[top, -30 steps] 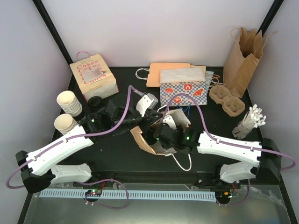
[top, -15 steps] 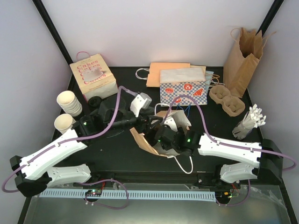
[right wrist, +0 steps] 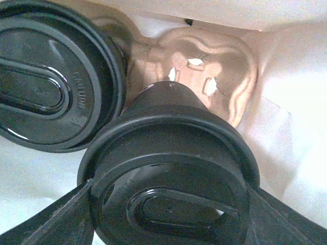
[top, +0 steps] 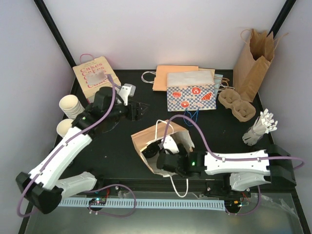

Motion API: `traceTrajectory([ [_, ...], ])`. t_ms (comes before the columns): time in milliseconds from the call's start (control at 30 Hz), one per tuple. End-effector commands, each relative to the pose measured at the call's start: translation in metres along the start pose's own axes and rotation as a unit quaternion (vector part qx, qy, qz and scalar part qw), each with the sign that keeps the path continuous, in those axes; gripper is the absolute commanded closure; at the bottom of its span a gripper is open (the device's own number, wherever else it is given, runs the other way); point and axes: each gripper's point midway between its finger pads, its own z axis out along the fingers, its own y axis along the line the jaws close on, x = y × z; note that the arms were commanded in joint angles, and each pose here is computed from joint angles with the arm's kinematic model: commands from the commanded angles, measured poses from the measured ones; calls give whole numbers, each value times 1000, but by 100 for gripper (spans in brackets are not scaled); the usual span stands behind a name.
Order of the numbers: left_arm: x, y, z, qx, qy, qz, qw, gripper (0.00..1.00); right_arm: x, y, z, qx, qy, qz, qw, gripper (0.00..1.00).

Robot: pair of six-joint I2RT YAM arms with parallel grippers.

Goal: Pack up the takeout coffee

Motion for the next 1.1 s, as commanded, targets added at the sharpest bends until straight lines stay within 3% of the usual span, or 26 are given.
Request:
traceTrajectory([
  [0, 26, 35, 35, -11, 66, -18, 998, 21, -2, 14, 2, 16, -32, -12, 999, 37],
  [367, 53, 95, 121, -48, 202, -23, 978, 24, 2, 20, 10, 47, -34, -19, 998, 37],
  [700, 79, 112, 170, -22, 236, -48, 970, 25, -2, 16, 7, 49, -47, -21, 998, 37],
  [1067, 84, 121, 180, -18, 225, -66, 972, 24, 3, 13, 10, 50, -45, -19, 998, 37],
])
